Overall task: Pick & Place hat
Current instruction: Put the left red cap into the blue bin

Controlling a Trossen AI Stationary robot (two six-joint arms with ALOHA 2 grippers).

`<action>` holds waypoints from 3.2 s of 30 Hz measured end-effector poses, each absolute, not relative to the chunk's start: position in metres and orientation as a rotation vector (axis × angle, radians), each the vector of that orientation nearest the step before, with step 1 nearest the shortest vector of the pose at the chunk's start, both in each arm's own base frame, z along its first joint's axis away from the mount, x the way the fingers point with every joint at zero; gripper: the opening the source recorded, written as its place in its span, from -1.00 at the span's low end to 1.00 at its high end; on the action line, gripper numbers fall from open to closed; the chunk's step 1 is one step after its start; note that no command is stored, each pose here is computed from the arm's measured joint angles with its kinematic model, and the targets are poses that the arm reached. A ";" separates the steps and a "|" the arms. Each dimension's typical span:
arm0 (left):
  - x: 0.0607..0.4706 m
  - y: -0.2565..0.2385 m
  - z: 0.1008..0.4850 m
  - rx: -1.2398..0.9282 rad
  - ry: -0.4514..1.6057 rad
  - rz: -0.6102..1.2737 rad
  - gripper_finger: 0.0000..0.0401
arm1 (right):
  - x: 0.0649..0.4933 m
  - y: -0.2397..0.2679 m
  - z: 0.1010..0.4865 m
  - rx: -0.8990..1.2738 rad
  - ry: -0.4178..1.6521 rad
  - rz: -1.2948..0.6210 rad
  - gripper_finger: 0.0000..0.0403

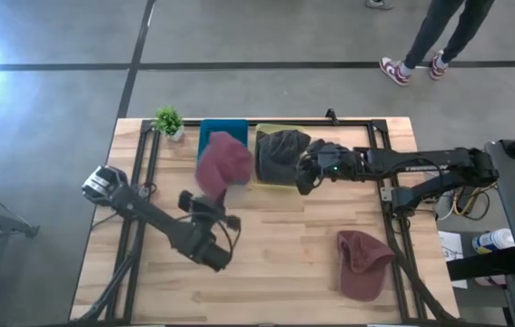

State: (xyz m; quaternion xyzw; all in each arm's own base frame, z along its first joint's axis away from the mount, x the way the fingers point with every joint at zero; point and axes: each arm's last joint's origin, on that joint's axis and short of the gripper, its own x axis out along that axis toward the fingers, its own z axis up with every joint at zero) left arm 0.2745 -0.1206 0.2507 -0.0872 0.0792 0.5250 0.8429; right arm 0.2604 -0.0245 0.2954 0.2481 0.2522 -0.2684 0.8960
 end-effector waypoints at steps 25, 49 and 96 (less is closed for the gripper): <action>0.293 0.010 0.177 -1.061 -0.479 1.377 -0.95 | 0.255 -0.024 0.285 0.514 0.514 -0.562 -0.40; 0.303 0.047 0.179 -1.481 -0.278 1.185 -0.53 | 0.255 -0.025 0.284 0.500 0.512 -0.578 -0.40; 0.186 0.043 0.266 -1.160 0.139 1.165 -0.52 | 0.254 -0.024 0.280 0.503 0.529 -0.572 -0.40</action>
